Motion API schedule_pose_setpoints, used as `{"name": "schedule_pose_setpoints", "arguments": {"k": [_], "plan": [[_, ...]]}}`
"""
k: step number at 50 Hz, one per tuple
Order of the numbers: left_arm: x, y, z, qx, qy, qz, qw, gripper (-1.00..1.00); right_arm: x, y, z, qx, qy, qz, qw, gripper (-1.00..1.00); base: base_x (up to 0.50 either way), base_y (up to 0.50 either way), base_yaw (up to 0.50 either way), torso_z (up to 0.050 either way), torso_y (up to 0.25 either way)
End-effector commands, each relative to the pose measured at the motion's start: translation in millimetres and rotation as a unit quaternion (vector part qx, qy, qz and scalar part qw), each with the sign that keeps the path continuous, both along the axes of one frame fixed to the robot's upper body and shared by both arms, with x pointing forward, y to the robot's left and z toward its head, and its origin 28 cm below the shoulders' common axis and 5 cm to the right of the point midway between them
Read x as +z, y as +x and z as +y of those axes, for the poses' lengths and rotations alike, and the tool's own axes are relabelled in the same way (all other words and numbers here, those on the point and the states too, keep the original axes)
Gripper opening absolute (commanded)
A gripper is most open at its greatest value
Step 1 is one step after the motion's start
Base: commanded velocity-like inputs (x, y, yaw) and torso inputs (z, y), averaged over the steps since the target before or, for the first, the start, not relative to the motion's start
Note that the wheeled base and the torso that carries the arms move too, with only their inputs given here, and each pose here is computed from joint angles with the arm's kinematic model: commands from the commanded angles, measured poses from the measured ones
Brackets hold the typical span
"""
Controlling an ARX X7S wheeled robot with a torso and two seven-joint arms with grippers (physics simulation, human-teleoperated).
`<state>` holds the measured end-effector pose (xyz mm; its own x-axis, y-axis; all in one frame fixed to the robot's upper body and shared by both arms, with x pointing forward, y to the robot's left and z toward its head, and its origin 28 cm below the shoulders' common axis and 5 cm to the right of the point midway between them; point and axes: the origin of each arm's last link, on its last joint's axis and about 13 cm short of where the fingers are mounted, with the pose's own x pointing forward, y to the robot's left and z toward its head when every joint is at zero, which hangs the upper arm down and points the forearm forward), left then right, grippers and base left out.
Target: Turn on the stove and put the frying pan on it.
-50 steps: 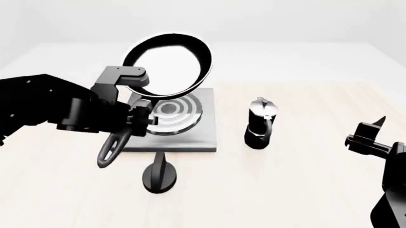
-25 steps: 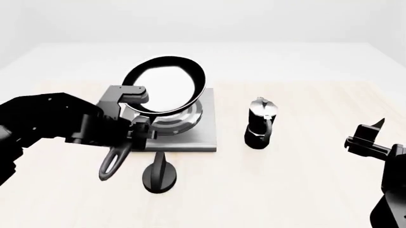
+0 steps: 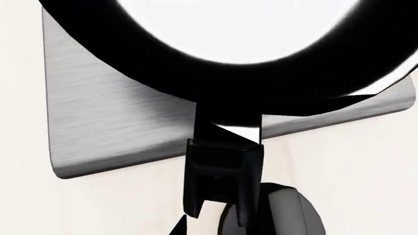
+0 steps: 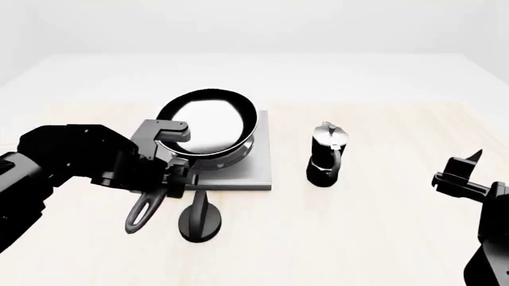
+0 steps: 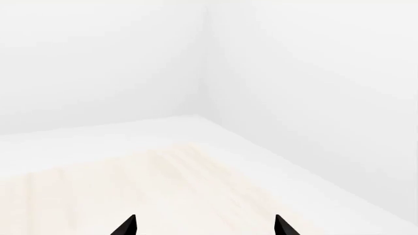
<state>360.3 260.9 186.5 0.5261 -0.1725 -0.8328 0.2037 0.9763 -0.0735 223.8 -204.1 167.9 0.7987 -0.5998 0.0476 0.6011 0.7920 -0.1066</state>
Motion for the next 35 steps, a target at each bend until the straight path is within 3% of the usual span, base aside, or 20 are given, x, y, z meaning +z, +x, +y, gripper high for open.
{"name": "schedule_pose_setpoints", "arguments": {"k": [1,31,32,35], "plan": [[8.3,7.1,-1.5,0.006,-0.007,-0.019,1.000,-1.00,-2.8,-0.2,-0.5,-0.001,0.001,0.002,1.000,1.00,0.00,0.00,0.00,0.000,0.000],[7.9,8.2,-2.1,0.008,-0.009,-0.027,1.000,-1.00,-3.4,-0.8,-0.8,0.000,0.001,0.002,1.000,1.00,0.00,0.00,0.00,0.000,0.001],[7.8,7.9,-2.2,0.008,-0.009,-0.026,1.000,1.00,-3.3,-0.8,-0.8,0.000,0.001,0.002,1.000,1.00,0.00,0.00,0.00,0.000,0.000],[9.5,7.2,-2.3,0.007,-0.009,-0.029,1.000,1.00,-2.9,-0.5,-0.3,0.001,0.001,0.002,1.000,1.00,0.00,0.00,0.00,0.000,0.003]]}}
